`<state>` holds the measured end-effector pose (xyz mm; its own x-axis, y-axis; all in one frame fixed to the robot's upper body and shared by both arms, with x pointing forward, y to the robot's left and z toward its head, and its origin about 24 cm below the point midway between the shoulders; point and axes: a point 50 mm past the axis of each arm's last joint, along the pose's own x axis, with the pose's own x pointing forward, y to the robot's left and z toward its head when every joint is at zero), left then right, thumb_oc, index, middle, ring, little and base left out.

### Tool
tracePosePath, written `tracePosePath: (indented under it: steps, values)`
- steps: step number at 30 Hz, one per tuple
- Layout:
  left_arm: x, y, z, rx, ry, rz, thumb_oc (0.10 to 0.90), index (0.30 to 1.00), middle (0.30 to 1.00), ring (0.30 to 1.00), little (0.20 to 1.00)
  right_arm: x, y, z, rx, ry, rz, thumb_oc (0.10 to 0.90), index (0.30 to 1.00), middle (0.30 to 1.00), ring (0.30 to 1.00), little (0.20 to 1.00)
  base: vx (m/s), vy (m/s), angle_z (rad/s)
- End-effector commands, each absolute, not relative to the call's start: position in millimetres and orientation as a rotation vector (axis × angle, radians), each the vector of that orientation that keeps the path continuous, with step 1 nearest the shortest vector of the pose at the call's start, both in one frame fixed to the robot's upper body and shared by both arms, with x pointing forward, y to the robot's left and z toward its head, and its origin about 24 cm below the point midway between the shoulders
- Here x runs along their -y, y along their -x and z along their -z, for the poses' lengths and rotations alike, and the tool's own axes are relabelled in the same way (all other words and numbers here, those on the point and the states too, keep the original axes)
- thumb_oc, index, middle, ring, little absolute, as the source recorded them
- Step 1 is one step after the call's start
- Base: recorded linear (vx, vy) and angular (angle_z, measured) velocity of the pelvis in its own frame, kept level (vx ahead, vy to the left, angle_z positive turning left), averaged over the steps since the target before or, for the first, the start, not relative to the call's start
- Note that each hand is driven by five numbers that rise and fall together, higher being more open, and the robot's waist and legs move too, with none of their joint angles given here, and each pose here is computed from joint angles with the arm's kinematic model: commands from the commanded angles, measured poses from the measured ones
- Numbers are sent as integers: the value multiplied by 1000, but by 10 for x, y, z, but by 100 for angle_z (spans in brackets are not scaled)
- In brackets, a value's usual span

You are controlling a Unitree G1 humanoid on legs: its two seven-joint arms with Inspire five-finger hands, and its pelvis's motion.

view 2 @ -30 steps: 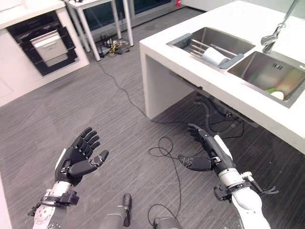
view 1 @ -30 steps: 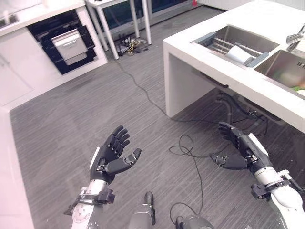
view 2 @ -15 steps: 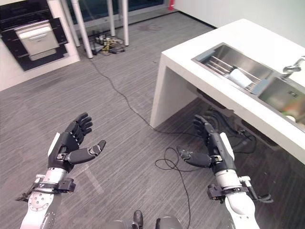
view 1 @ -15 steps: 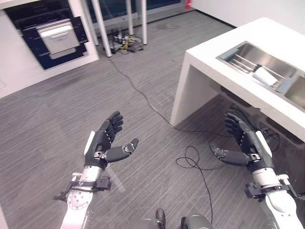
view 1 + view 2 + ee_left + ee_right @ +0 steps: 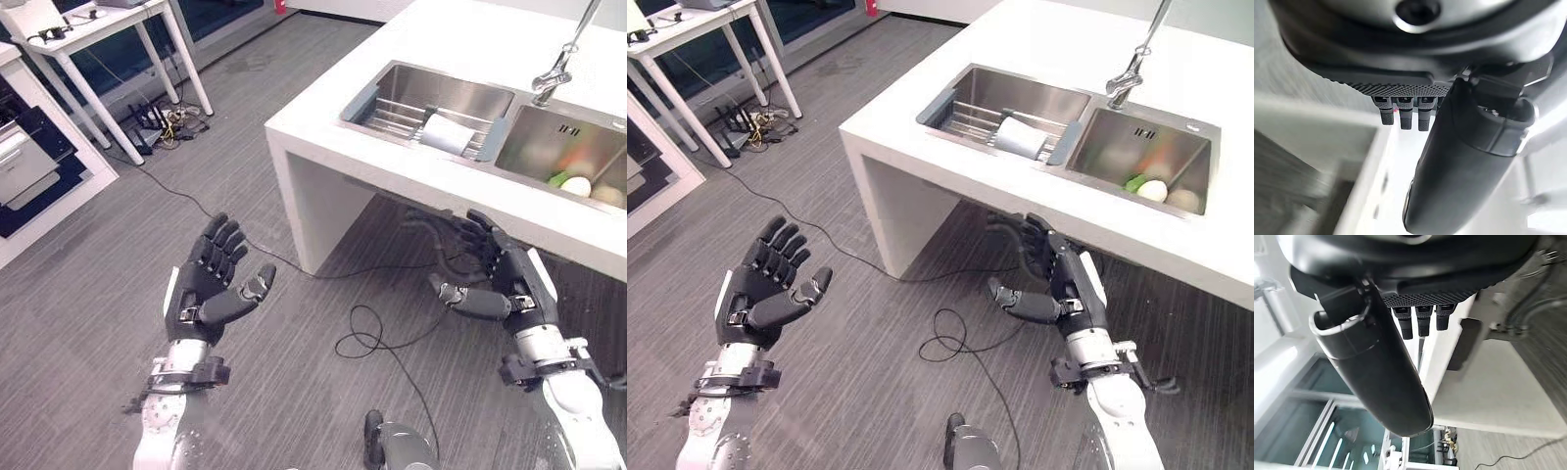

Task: Place the dishes in the dishwasher.

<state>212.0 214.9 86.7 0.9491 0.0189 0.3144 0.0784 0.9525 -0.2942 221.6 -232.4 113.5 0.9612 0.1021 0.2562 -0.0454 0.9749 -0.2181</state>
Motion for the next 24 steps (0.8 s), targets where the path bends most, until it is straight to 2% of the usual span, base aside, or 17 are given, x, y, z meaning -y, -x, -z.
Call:
tracePosePath:
  steps: [1, 6, 11, 16, 19, 24]
  values:
    - [-2150, -2101, -1399, 635, 224, 146, 800, 900, 900, 900, 900, 2351, -2144, -1629, 535, 185, -103, 800, 900, 900, 900, 900, 177, -281, -23]
    - [-2198, -2058, -1433, 662, 66, 120, 800, 900, 900, 900, 900, 2396, -2110, -1592, 528, 147, -104, 800, 900, 900, 900, 900, 112, -115, -23]
    - [-2234, -1996, -1548, 723, -13, 150, 800, 900, 900, 900, 900, 2355, -2104, -1653, 557, 158, -148, 800, 900, 900, 900, 900, 168, 159, -30]
    - [-2278, -1978, -1585, 775, 16, 89, 800, 900, 900, 900, 900, 2335, -2144, -1723, 549, 154, -190, 800, 900, 900, 900, 900, 307, 339, -65]
    - [-2344, -2026, -1602, 775, 76, 64, 800, 900, 900, 900, 900, 2396, -2044, -1687, 563, 58, -157, 800, 900, 900, 900, 900, 367, 508, -90]
    - [-2309, -2058, -1672, 798, -15, 9, 800, 900, 900, 900, 900, 2393, -1977, -1614, 584, -17, -105, 800, 900, 900, 900, 900, 264, 374, 13]
